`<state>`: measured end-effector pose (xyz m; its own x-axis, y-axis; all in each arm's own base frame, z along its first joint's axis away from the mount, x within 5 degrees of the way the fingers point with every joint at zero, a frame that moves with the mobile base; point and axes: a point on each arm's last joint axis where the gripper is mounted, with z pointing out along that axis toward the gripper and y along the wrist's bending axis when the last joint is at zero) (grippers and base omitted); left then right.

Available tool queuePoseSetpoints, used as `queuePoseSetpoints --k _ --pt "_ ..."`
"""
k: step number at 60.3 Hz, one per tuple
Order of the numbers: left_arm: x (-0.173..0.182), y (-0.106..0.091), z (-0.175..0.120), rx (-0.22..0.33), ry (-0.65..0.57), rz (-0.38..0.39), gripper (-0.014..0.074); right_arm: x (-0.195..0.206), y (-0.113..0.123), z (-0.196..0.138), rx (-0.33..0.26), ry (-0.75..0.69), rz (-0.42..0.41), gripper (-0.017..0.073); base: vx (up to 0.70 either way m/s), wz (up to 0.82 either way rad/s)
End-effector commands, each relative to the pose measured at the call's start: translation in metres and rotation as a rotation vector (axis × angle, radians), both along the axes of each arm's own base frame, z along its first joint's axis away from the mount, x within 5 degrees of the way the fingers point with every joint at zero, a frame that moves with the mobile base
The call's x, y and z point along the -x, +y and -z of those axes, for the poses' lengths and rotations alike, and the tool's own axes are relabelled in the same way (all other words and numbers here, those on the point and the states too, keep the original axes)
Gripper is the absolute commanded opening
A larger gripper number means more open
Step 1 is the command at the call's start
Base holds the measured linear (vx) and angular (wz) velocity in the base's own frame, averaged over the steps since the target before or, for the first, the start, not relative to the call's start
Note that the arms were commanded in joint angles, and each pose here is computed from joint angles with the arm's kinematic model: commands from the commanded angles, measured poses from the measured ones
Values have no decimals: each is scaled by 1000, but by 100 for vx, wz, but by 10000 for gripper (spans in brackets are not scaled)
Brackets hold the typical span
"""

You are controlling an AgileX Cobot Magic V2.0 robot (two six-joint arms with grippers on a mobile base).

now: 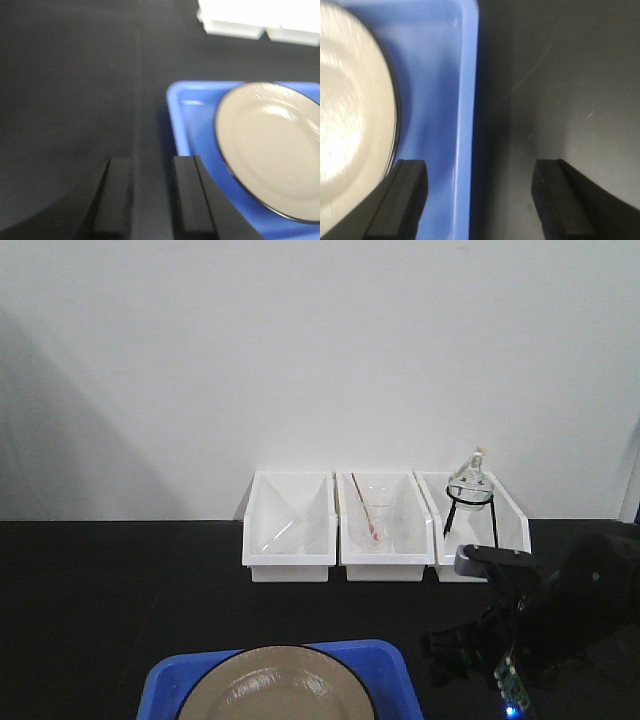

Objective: Place disk in tray to left cabinet
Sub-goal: 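Move both grippers to the tray's side rims and grip them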

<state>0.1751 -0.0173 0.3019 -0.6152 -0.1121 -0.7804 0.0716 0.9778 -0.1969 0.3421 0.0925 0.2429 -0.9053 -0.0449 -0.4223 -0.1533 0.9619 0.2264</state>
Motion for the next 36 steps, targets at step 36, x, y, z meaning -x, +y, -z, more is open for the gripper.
queuePoseSetpoints --k 36 --pt "-135 -49 57 127 179 108 340 -20 3 15 -9 -3 -29 495 0 0"
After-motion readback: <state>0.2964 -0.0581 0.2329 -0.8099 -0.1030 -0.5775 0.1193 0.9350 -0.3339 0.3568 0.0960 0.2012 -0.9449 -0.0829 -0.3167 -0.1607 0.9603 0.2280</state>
